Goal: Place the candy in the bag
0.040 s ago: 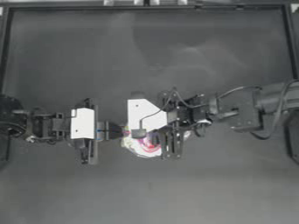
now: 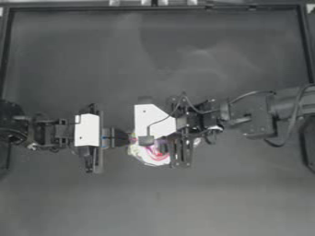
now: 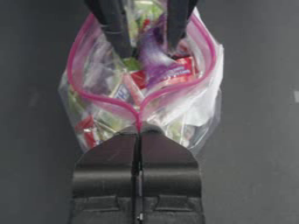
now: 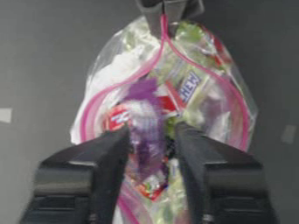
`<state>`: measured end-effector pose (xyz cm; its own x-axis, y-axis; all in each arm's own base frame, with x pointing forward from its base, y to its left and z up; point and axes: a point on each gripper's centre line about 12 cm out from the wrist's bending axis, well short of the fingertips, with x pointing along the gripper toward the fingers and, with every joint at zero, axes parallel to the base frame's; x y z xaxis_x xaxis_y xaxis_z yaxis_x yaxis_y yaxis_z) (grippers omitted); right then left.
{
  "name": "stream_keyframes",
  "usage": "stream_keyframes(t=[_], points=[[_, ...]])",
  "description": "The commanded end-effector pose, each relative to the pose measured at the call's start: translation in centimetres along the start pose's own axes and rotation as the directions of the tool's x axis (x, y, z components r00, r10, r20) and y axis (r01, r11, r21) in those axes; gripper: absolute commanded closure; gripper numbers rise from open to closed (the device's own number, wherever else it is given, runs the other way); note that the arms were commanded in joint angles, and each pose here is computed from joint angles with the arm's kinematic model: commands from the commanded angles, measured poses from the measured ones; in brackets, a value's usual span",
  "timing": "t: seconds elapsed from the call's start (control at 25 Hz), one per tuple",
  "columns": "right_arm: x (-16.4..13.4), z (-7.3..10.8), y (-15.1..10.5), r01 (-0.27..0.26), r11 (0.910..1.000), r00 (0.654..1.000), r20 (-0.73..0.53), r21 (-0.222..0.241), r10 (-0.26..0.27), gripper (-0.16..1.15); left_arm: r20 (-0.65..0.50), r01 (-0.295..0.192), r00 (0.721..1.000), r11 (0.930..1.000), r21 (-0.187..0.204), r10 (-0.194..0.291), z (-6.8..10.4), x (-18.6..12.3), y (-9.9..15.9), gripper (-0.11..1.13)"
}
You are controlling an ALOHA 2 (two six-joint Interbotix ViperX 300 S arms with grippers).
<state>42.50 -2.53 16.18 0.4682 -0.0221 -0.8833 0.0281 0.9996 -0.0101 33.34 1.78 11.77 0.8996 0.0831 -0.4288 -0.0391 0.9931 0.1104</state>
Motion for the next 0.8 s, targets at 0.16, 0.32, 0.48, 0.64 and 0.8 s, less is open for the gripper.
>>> stream_keyframes(t=[0.16, 0.32, 0.48, 0.64, 0.8], points=[[-2.7, 1.7, -0.1, 0.001, 1.0000, 0.997, 0.081, 0.006, -0.001, 0.11, 0.052, -0.003, 0.999, 1.0000, 0.000, 0.003, 1.6, -0.2, 0.1, 0.98], [-5.1, 2.2, 0.0, 0.001, 1.0000, 0.991, 0.135, 0.004, -0.002, 0.11, 0.052, -0.002, 0.999, 1.0000, 0.002, 0.002, 1.6, -0.2, 0.1, 0.98], [-8.2, 2.4, -0.1, 0.010, 1.0000, 0.979, 0.202, -0.001, -0.009, 0.11, 0.072, -0.004, 0.997, 1.0000, 0.005, 0.003, 2.3, -0.6, 0.2, 0.98], [-11.2, 1.9, -0.1, 0.019, 0.9998, 0.961, 0.275, -0.003, -0.017, 0.11, 0.103, -0.006, 0.995, 0.9997, 0.022, 0.004, 3.4, -1.3, 0.3, 0.98], [-13.0, 0.9, -0.1, 0.024, 0.9997, 0.933, 0.358, 0.001, -0.023, 0.11, 0.109, -0.006, 0.994, 0.9994, 0.034, 0.002, 4.2, -2.0, 0.3, 0.98]])
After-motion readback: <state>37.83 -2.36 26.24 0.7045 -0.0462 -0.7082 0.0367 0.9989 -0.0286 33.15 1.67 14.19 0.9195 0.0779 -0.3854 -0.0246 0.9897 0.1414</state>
